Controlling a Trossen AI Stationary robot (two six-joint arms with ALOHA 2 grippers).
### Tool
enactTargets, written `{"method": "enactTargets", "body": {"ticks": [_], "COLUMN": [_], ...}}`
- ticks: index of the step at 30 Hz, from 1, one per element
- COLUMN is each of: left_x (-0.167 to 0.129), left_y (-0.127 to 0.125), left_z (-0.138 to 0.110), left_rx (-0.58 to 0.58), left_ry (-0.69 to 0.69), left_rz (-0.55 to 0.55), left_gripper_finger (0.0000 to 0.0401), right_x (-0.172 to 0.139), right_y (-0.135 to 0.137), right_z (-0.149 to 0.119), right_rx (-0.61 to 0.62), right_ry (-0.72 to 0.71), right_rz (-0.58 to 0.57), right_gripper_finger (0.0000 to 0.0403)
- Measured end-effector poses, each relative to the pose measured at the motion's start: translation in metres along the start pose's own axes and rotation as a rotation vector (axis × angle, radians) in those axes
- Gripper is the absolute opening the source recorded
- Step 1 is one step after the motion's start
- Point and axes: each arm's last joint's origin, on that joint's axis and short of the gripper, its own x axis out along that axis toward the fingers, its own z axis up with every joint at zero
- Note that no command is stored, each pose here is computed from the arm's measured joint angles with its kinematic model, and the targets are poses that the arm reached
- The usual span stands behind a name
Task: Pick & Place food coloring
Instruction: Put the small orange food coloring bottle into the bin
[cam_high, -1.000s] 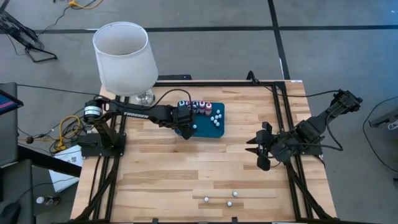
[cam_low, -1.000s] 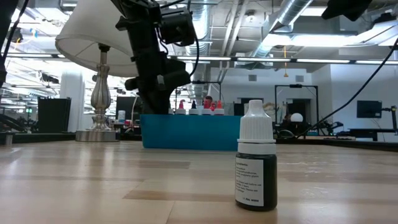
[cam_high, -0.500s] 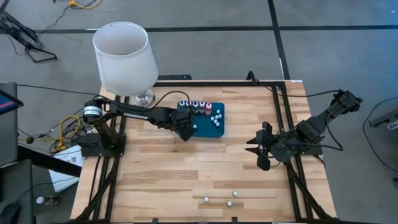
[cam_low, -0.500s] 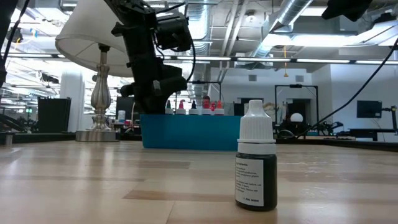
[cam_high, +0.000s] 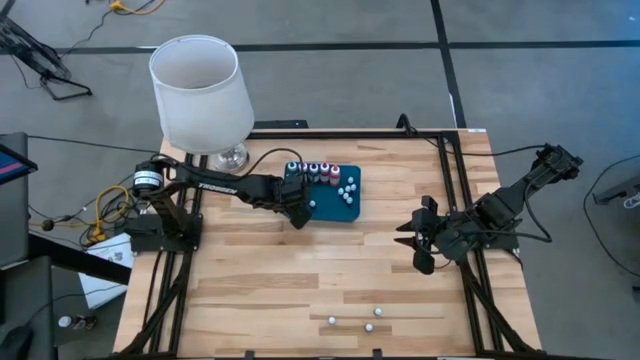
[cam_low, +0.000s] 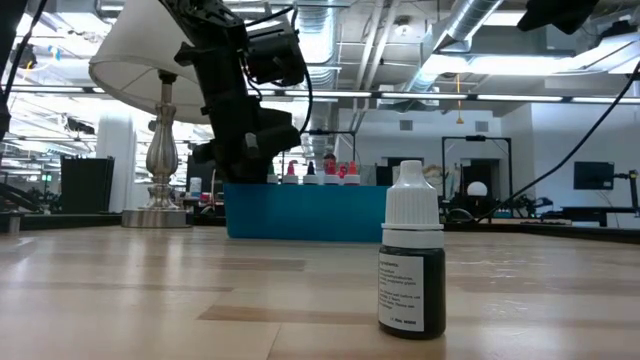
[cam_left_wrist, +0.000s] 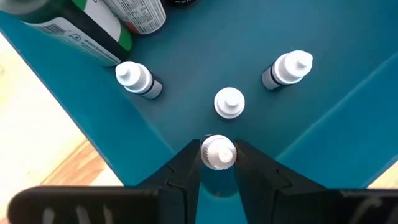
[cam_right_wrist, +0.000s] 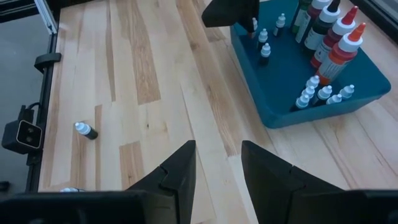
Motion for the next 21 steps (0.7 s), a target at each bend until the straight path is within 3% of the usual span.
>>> {"method": "enactTargets", "body": {"ticks": [16,21], "left_x": [0.0000,-0.0001], "left_y": [0.0001,-0.0001], "left_z": [-0.0002,-0.0002], "left_rx": [0.001,0.001], "left_ry": [0.002,0.002], "left_rz": [0.000,-0.002], "left_gripper_finger": [0.0083,0.0106], "right_x": [0.0000,0.0000], "right_y": [0.0002,0.0002], "right_z": [0.0003,0.0003], "right_rx": [0.013,0.021], "right_ry": [-0.003,-0.003], "right_rz": [0.001,0.001], "right_gripper_finger": [0.0118,0.0118]}}
